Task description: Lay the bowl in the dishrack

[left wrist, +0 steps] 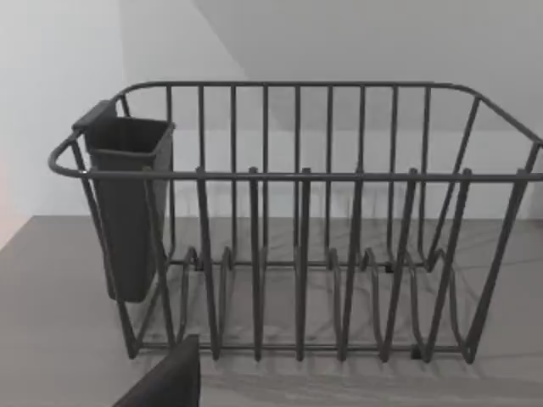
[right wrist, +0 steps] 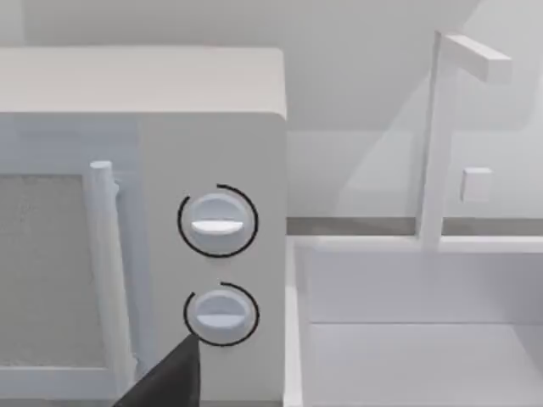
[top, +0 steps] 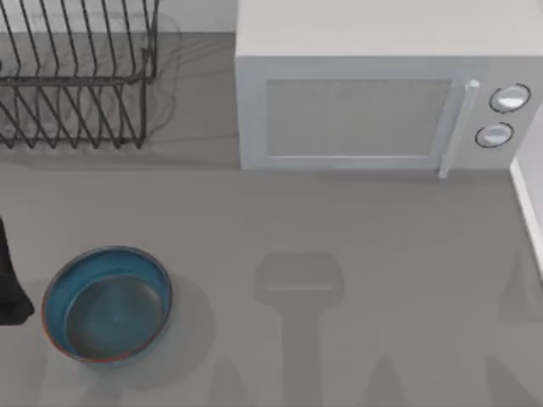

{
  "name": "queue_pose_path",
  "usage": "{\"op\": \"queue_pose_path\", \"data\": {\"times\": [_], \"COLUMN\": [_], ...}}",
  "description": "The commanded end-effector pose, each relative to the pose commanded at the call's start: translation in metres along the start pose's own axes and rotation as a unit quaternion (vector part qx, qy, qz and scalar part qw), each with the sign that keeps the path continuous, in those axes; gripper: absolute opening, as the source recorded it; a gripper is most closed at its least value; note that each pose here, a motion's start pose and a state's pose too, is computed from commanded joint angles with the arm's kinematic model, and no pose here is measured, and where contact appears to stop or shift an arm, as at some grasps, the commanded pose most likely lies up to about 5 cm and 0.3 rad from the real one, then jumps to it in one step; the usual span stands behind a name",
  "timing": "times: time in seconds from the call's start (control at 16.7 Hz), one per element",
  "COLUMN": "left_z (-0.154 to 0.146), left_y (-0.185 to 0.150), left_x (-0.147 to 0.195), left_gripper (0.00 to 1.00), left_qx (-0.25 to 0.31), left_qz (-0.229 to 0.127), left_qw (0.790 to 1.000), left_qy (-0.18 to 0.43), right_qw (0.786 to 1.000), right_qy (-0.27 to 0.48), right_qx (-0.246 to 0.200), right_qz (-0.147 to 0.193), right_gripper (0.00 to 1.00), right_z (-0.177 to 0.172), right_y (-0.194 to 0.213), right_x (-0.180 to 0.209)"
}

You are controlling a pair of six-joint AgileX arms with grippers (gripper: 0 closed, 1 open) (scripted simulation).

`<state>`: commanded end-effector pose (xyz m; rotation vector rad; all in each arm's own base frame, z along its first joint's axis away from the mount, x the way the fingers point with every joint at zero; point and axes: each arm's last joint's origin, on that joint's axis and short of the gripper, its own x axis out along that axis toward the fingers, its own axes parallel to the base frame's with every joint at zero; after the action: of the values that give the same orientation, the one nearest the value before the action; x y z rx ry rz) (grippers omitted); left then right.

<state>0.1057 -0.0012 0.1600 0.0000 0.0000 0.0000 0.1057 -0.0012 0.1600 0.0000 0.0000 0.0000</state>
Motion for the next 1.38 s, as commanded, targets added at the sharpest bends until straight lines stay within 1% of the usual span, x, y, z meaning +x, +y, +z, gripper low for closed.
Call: {"op": "queue_pose_path", "data": {"times": [0.18,0.36,0.54,0.66,0.72,0.84,1.02,1.2,1.38], "left_z": [0.002,0.018,0.046,0.064,0.071,0.080,0.083,0.081,0.076], "left_y": [-0.001,-0.005,-0.013,-0.022,-0.028,-0.043,-0.073,-0.105,-0.137], "left_x": [0.000,0.001,0.009,0.022,0.031,0.054,0.090,0.119,0.140], "left_gripper": [1.00,1.00,1.00,1.00,1.00,1.00,1.00,1.00,1.00], "left_qx": [-0.003,-0.023,-0.051,-0.067,-0.071,-0.073,-0.060,-0.038,-0.015], "left_qz": [-0.003,-0.023,-0.051,-0.067,-0.072,-0.076,-0.067,-0.048,-0.027], "left_qw": [1.000,0.998,0.988,0.971,0.958,0.923,0.857,0.794,0.745], "left_qy": [0.005,0.048,0.135,0.220,0.268,0.370,0.508,0.605,0.666], "right_qw": [1.000,1.000,1.000,1.000,1.000,1.000,1.000,1.000,1.000], "right_qy": [0.000,0.000,0.000,0.000,0.000,0.000,0.000,0.000,0.000], "right_qx": [0.000,0.000,0.000,0.000,0.000,0.000,0.000,0.000,0.000], "right_qz": [0.000,0.000,0.000,0.000,0.000,0.000,0.000,0.000,0.000], "right_gripper": [1.00,1.00,1.00,1.00,1.00,1.00,1.00,1.00,1.00], "right_z": [0.000,0.000,0.000,0.000,0.000,0.000,0.000,0.000,0.000], "right_y": [0.000,0.000,0.000,0.000,0.000,0.000,0.000,0.000,0.000], "right_x": [0.000,0.000,0.000,0.000,0.000,0.000,0.000,0.000,0.000]}}
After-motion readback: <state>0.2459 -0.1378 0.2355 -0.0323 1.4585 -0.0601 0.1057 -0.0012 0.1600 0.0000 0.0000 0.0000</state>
